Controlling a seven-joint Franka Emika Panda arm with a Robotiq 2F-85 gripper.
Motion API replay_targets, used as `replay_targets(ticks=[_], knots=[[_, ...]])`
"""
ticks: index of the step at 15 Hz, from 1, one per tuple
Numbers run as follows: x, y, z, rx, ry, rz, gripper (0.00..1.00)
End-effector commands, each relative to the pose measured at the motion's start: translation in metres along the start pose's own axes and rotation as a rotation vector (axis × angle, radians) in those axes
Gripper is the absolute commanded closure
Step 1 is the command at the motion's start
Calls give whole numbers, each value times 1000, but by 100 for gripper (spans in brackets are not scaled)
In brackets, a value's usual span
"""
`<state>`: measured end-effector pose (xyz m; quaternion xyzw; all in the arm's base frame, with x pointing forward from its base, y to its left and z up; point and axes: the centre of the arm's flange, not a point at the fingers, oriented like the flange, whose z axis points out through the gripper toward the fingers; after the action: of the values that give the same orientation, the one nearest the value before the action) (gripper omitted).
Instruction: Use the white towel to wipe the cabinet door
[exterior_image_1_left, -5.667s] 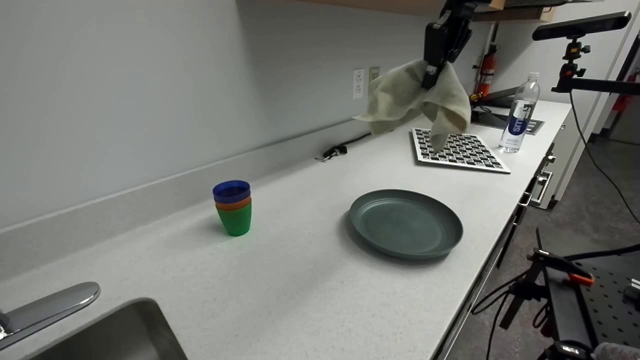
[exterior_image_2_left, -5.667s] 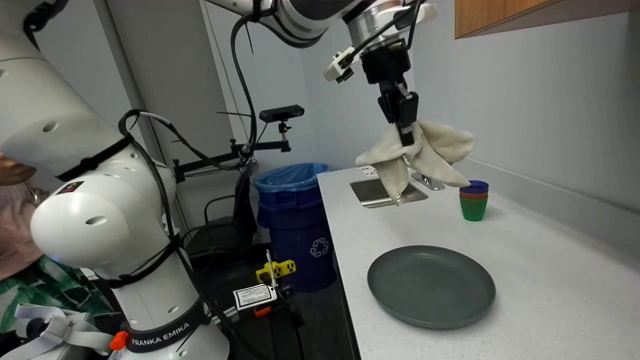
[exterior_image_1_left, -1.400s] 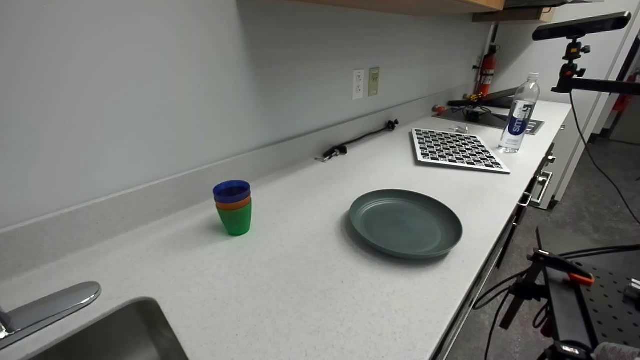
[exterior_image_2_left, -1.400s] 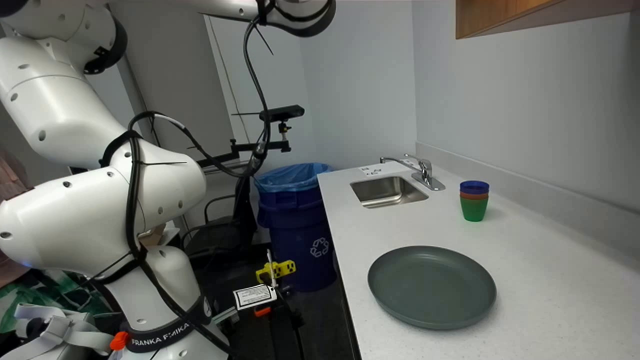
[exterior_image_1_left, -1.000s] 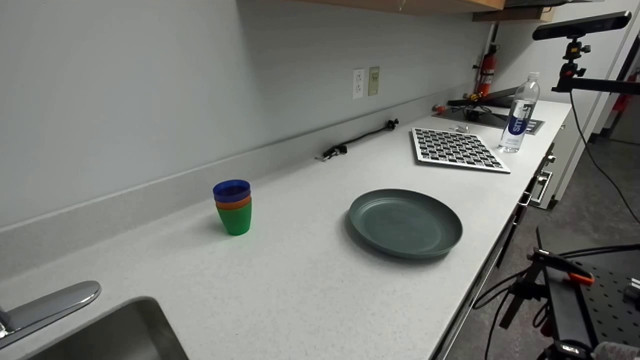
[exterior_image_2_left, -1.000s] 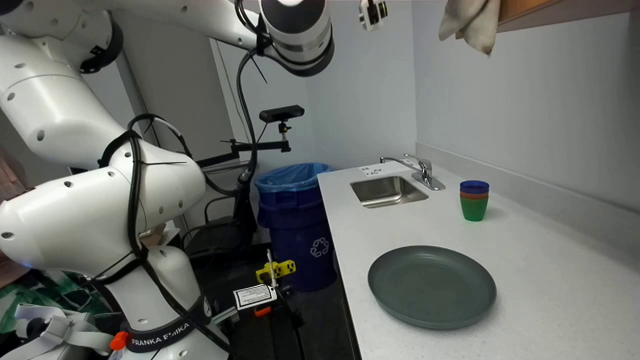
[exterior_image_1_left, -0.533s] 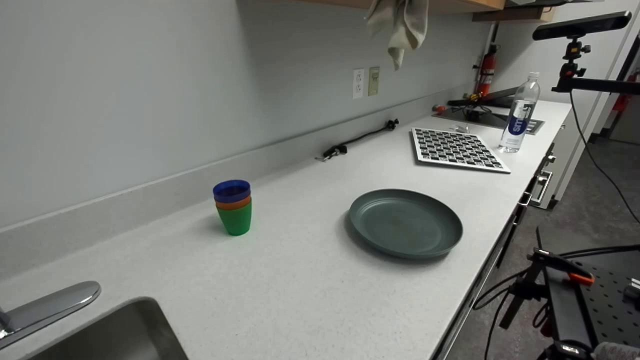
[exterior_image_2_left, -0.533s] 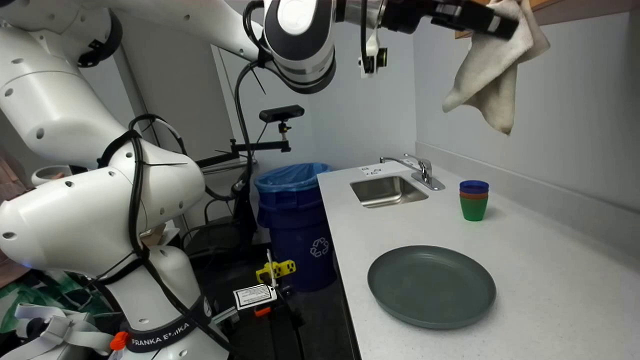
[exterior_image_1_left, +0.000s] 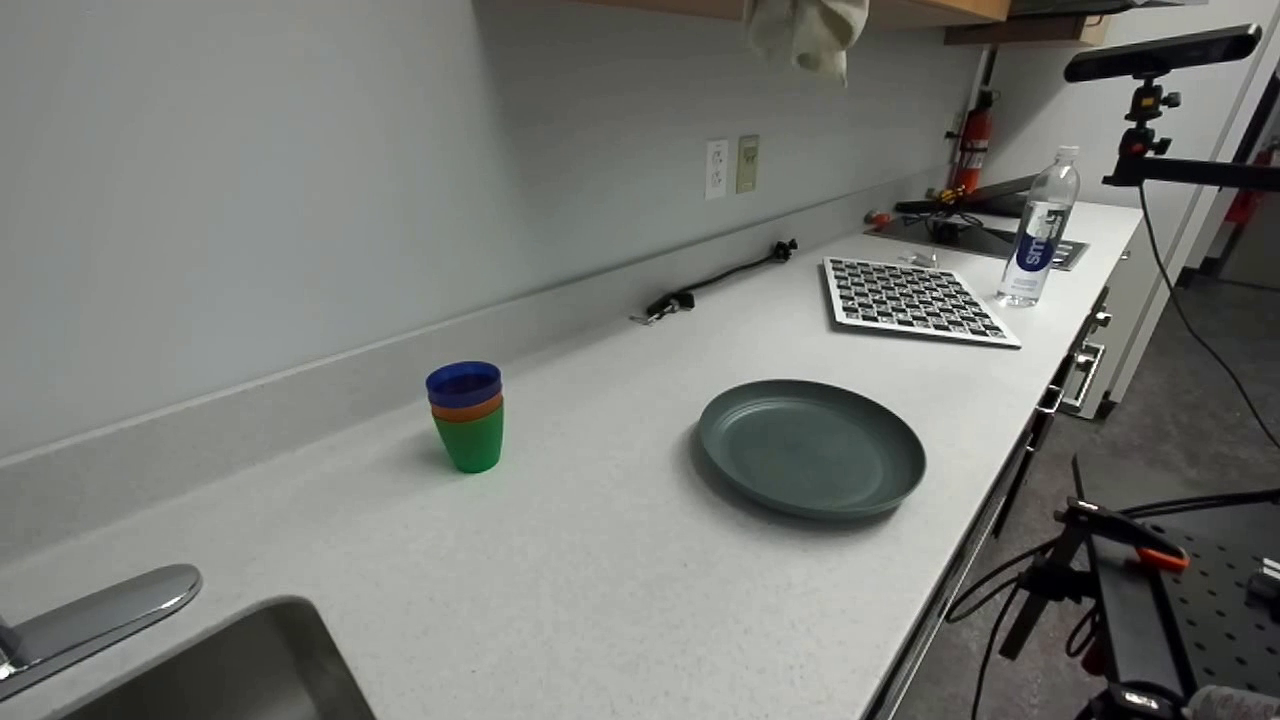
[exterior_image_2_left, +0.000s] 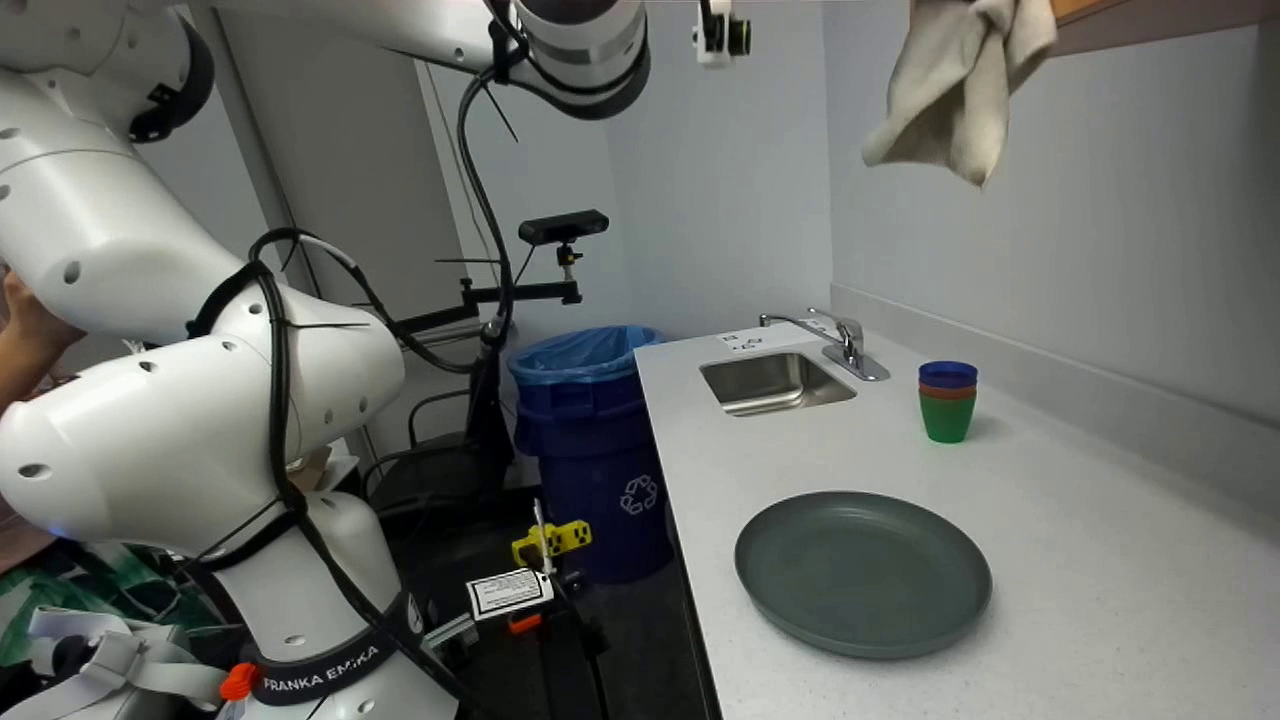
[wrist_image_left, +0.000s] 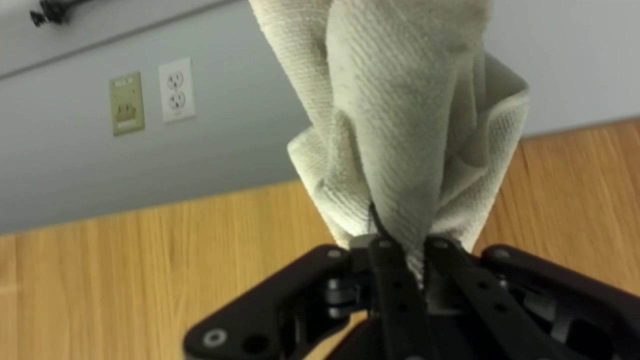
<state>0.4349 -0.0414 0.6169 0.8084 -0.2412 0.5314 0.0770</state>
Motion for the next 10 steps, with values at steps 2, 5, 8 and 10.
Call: replay_targets(ticks=[2,5,8,10], knots=[[65,-24,-59,78,229,-12,98],[93,-40,-82,142,365,-5,98],[111,-54,-90,168,435,13,98],[121,-58,-85,182,482,33,98]])
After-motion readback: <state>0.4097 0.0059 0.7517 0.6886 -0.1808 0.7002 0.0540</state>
